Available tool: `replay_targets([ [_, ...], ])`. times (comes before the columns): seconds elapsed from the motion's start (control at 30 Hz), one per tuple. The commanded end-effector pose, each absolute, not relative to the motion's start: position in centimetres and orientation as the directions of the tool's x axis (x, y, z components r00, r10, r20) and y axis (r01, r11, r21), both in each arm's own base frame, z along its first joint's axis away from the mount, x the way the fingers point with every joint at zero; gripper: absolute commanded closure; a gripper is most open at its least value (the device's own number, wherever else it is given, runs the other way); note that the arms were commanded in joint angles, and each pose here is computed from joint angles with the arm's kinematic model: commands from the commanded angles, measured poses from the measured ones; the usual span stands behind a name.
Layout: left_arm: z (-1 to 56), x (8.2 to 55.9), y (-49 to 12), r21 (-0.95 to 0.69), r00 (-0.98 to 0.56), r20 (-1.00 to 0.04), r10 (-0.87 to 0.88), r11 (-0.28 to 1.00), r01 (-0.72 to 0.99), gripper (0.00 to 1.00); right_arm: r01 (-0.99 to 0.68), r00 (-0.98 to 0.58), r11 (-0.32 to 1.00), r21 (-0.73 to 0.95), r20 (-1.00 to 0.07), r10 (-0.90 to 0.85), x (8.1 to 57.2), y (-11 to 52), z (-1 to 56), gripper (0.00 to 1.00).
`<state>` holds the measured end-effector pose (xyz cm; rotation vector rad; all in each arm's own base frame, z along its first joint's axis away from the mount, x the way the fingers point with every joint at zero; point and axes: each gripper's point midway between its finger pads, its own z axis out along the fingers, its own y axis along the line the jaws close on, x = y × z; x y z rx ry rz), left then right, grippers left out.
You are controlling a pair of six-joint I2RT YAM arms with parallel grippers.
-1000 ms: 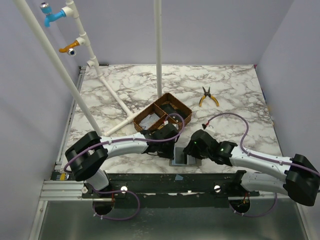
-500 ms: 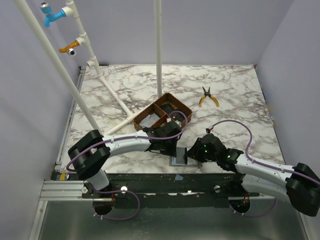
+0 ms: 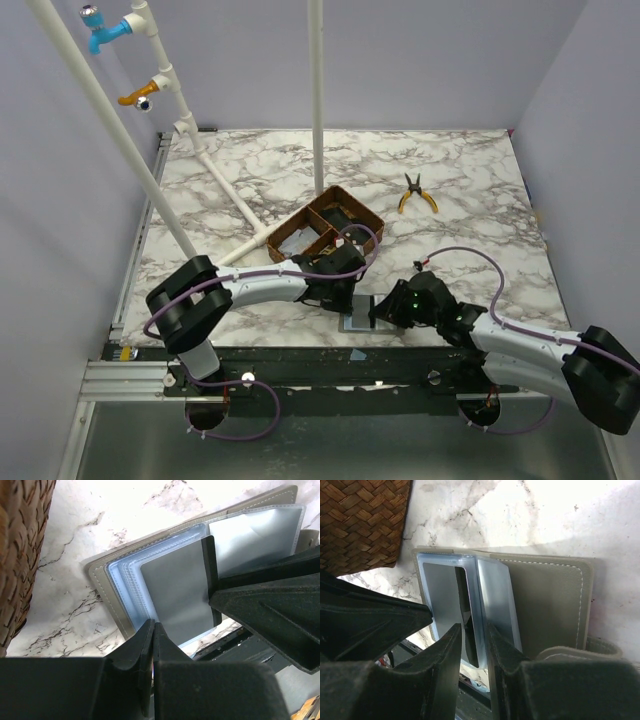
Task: Take the credit cards out of the card holder
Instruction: Remove the credit card from the card holder.
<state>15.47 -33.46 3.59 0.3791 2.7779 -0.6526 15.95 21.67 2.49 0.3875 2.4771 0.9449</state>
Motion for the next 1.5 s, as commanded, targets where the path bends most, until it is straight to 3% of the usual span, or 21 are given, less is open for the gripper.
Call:
replay_targets([
  [0.0,3.6,16.3,-33.9,-0.385,-0.926,-0.327,0.188,0.868,0.313,0.97,0.097,-0.863,0.692,0.716,-0.286,0.417,15.6,22.0,2.4,0.71],
  [0.4,3.1,15.9,-34.5,-0.383,-0.929,-0.309,0.206,0.867,0.319,0.98,0.105,-0.868,0.653,0.750,-0.251,0.428,15.6,22.1,2.0,0.78],
  [0.97,0.4,15.7,-31.2,-0.278,-0.954,-0.254,0.159,0.933,0.229,1.00,0.108,-0.861,0.637,0.763,-0.248,0.444,15.5,21.5,2.0,0.99],
  [1.47,-0.2,15.6,-30.6,-0.260,-0.958,-0.237,0.159,0.940,0.220,1.00,0.119,-0.850,0.674,0.729,-0.276,0.448,15.2,20.3,1.2,0.99],
])
